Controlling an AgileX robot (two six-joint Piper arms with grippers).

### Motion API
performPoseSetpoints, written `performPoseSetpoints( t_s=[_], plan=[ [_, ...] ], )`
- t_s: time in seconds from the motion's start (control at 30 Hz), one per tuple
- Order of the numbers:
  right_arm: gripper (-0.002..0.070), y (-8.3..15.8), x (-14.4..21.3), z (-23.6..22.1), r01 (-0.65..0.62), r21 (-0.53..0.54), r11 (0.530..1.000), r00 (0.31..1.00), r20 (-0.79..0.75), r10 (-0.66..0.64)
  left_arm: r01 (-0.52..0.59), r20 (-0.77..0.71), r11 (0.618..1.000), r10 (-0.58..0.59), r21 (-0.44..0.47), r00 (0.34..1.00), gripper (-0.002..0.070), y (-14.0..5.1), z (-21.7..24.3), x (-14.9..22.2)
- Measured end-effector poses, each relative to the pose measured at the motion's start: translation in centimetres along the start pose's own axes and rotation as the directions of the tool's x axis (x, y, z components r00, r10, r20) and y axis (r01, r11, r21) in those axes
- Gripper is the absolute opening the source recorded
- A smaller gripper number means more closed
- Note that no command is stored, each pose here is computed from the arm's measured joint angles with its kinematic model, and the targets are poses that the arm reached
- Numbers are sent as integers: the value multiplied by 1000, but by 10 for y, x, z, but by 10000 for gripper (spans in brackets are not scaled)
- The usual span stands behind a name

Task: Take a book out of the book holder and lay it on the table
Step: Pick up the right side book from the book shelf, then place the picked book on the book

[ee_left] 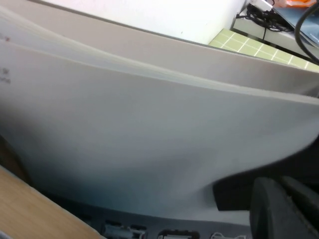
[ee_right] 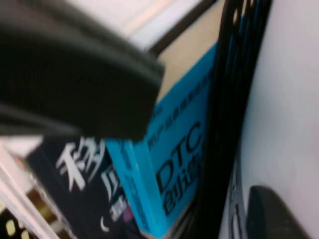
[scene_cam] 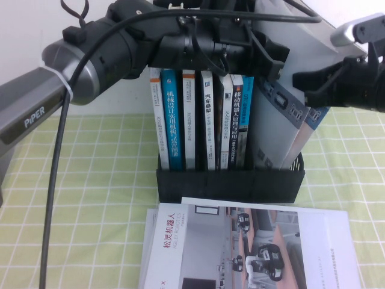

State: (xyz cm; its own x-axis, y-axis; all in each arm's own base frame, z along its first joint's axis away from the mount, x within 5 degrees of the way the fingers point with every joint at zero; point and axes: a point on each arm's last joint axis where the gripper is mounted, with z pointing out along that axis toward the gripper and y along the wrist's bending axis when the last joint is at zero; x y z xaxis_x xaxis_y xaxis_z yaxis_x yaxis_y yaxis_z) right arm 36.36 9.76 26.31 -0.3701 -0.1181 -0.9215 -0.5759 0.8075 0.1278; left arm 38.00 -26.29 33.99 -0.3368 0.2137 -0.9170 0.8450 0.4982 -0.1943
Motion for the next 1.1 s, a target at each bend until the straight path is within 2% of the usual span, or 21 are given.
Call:
performPoseSetpoints(
  t_s=[0.07, 0.13, 0.43, 0.57, 0.73, 0.9, 1.1],
  plan=[
    [42, 1, -4, 0, -2, -9, 1000, 1000, 12, 2, 6, -1, 1000, -6, -1, 1000, -2, 0, 0, 0],
    [20, 2, -7, -1, -13, -24, 1000, 1000, 23, 13, 0, -8, 1000, 0, -5, 1000, -2, 0, 0, 1],
    [14, 25, -43, -37, -3, -96, 995, 989, 144, 17, -60, -79, 997, 56, -58, 995, -2, -2, -14, -3],
    [14, 41, -67, -66, 13, -121, 993, 973, 229, 15, -75, -76, 995, 69, -68, 995, -2, -11, -31, -13],
    [13, 66, -102, -111, 30, -183, 983, 939, 343, 35, -107, -53, 991, 103, -79, 993, -2, -32, -69, -37],
    [13, 98, -132, -157, 121, -295, 948, 920, 391, 4, -63, -89, 994, 55, -85, 994, -2, -45, -101, -46],
    [13, 131, -149, -196, 272, -438, 857, 929, 352, -115, -28, -142, 997, 17, -71, 990, -3, -57, -151, -52]
  ],
)
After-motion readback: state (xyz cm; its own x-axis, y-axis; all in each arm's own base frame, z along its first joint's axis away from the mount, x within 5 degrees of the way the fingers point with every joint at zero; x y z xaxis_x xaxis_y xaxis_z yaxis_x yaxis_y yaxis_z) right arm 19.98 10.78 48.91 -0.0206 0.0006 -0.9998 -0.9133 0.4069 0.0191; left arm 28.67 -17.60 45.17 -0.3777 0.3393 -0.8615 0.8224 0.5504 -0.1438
